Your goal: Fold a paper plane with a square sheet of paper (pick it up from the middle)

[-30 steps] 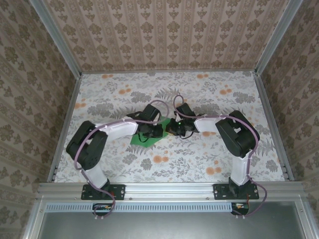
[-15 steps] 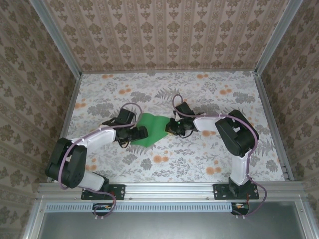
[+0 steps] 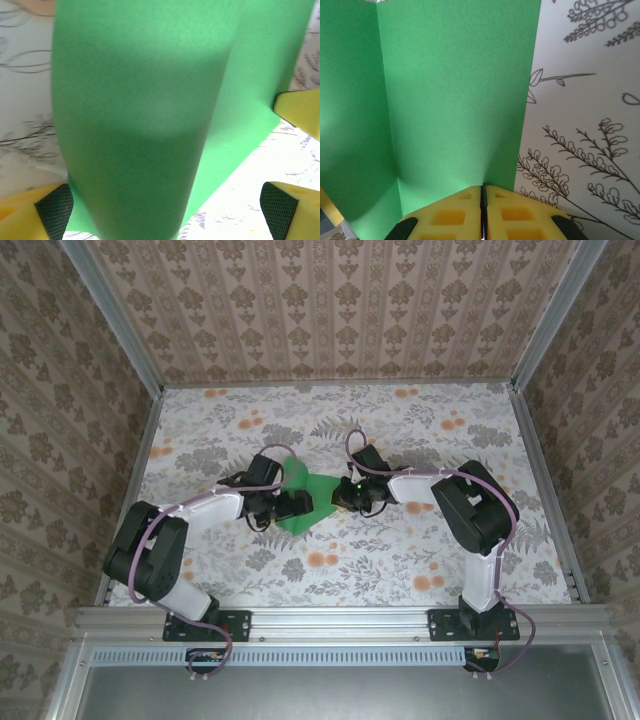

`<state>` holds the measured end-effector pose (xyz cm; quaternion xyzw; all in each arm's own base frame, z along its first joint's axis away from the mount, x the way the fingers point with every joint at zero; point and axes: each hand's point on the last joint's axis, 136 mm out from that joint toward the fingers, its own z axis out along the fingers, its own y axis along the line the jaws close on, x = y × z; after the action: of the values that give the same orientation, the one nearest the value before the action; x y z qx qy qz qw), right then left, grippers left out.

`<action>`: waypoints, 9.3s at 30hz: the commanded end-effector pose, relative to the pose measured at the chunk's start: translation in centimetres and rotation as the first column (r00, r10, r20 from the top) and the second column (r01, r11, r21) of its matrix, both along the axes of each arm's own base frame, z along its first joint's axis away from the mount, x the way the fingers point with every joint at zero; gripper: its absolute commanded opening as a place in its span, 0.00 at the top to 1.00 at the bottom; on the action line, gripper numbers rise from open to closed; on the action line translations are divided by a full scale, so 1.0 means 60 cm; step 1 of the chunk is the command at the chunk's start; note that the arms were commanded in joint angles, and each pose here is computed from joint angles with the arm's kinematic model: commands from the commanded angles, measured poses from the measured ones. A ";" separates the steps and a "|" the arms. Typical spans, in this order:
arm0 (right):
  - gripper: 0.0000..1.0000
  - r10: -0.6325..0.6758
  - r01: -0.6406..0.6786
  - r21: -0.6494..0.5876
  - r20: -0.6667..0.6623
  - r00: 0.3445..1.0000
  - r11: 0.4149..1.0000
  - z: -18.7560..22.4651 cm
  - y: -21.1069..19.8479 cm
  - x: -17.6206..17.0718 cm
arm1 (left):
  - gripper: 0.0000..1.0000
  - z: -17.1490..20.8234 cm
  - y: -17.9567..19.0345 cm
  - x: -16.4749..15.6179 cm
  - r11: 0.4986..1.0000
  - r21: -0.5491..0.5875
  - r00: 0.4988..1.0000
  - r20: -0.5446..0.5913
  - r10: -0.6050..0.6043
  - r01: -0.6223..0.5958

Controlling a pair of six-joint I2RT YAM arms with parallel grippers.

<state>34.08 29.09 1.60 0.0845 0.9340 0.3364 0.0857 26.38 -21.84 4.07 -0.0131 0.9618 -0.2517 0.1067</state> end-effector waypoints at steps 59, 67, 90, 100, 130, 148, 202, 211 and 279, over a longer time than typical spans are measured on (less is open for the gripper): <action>0.77 0.555 -0.532 -0.181 0.115 0.824 0.827 0.061 0.090 -0.137 | 0.06 0.062 0.096 0.036 0.957 -0.196 0.965 0.107 0.239 -0.215; 0.48 0.203 -0.175 -0.154 0.185 0.962 0.972 0.114 -0.012 -0.088 | 0.39 0.089 -0.009 0.037 0.967 -0.256 0.987 0.155 0.050 -0.009; 0.47 0.095 -0.094 -0.064 0.002 0.996 0.994 0.038 -0.081 -0.112 | 0.85 -0.041 -0.099 0.038 0.995 -0.092 0.999 -0.015 -0.046 0.045; 0.54 0.132 -0.133 -0.034 -0.046 0.990 0.991 0.023 -0.065 -0.126 | 0.89 -0.072 -0.079 0.024 0.999 -0.038 0.998 -0.058 -0.020 0.018; 0.60 0.149 -0.142 0.149 -0.032 0.988 0.978 0.036 -0.003 -0.136 | 0.90 -0.080 -0.073 0.019 0.999 -0.037 0.997 -0.073 -0.015 0.013; 0.65 0.094 -0.080 0.207 -0.062 0.994 0.975 0.025 -0.012 -0.109 | 0.92 -0.075 -0.079 0.023 0.998 -0.060 0.997 -0.061 -0.038 0.035; 0.97 -0.004 0.014 0.119 -0.080 0.997 0.993 0.057 -0.036 -0.159 | 0.94 -0.069 -0.089 0.044 0.991 -0.066 0.992 0.049 -0.117 0.120; 0.97 -0.022 0.029 0.154 -0.048 0.999 0.988 0.051 0.023 -0.108 | 0.95 -0.048 -0.095 0.057 0.988 -0.088 0.990 0.074 -0.120 0.126; 0.97 -0.054 0.064 0.113 -0.091 0.994 0.991 -0.016 0.048 -0.073 | 0.95 -0.060 -0.070 0.067 0.992 -0.064 0.994 0.021 -0.105 0.106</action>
<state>29.65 32.19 1.81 0.1267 0.9043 0.4044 0.0505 31.82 -26.36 2.19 0.0278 0.9420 -0.3067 0.1334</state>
